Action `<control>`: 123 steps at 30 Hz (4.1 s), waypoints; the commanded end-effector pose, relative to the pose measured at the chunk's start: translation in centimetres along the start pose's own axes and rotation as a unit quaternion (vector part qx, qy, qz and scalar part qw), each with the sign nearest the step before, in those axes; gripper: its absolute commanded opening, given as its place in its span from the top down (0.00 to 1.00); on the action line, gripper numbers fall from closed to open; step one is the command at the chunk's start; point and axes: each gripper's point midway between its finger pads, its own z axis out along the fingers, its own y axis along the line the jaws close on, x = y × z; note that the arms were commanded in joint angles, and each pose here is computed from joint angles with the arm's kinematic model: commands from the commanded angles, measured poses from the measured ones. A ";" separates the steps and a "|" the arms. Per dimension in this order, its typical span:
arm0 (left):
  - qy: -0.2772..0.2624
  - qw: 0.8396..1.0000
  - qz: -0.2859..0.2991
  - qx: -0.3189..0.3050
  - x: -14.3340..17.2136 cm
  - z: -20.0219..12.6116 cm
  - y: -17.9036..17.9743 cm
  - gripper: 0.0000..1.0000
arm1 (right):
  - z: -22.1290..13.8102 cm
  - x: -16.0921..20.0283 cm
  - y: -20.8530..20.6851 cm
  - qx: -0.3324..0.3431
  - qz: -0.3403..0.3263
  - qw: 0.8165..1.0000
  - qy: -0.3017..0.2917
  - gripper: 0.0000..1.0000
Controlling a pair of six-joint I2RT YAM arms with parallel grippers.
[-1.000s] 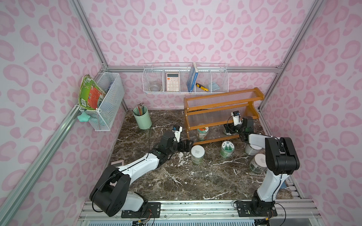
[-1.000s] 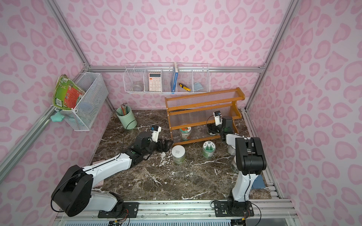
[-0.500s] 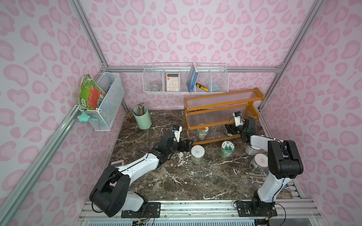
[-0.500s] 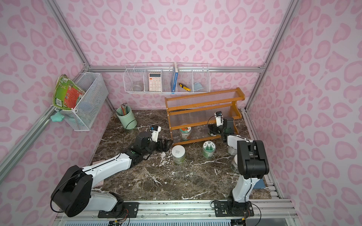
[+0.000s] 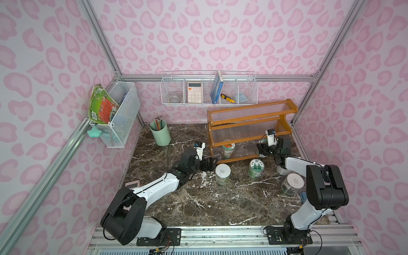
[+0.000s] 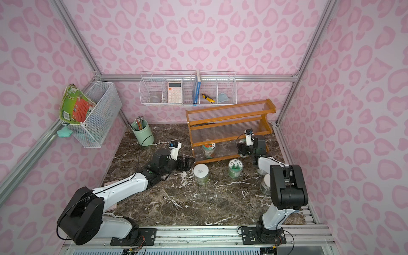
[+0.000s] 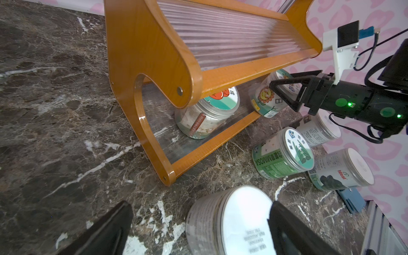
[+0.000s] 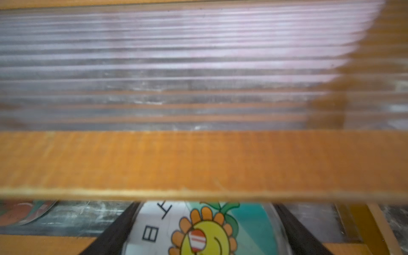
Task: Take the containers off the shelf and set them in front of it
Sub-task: 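Pick up a container from the shelf, then place the container at the center of the board.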
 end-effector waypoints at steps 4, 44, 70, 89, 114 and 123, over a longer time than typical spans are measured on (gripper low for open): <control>-0.003 1.000 0.003 0.007 -0.3 0.1 -0.3 0.00 | -1.8 -0.9 -1.1 0.024 0.014 1.000 -0.011 0.29; 0.011 1.000 -0.009 -0.002 0.1 0.2 -0.3 0.00 | -19.8 -0.2 7.5 0.037 0.044 0.997 -0.051 0.31; 0.014 1.000 0.001 -0.010 0.4 0.2 -0.7 0.01 | -19.4 8.0 11.4 0.052 0.110 0.992 -0.027 0.33; 0.017 1.000 0.002 -0.018 0.6 0.3 -0.5 0.01 | -17.0 10.9 10.1 0.100 0.094 0.991 -0.007 0.31; 0.018 1.000 0.005 -0.021 0.6 0.2 -0.6 0.01 | -16.9 11.3 9.9 0.096 0.099 0.990 0.009 0.01; 0.038 0.996 0.066 -0.054 0.0 0.9 -2.5 0.01 | -19.5 7.4 9.4 0.091 0.118 0.988 -0.040 0.01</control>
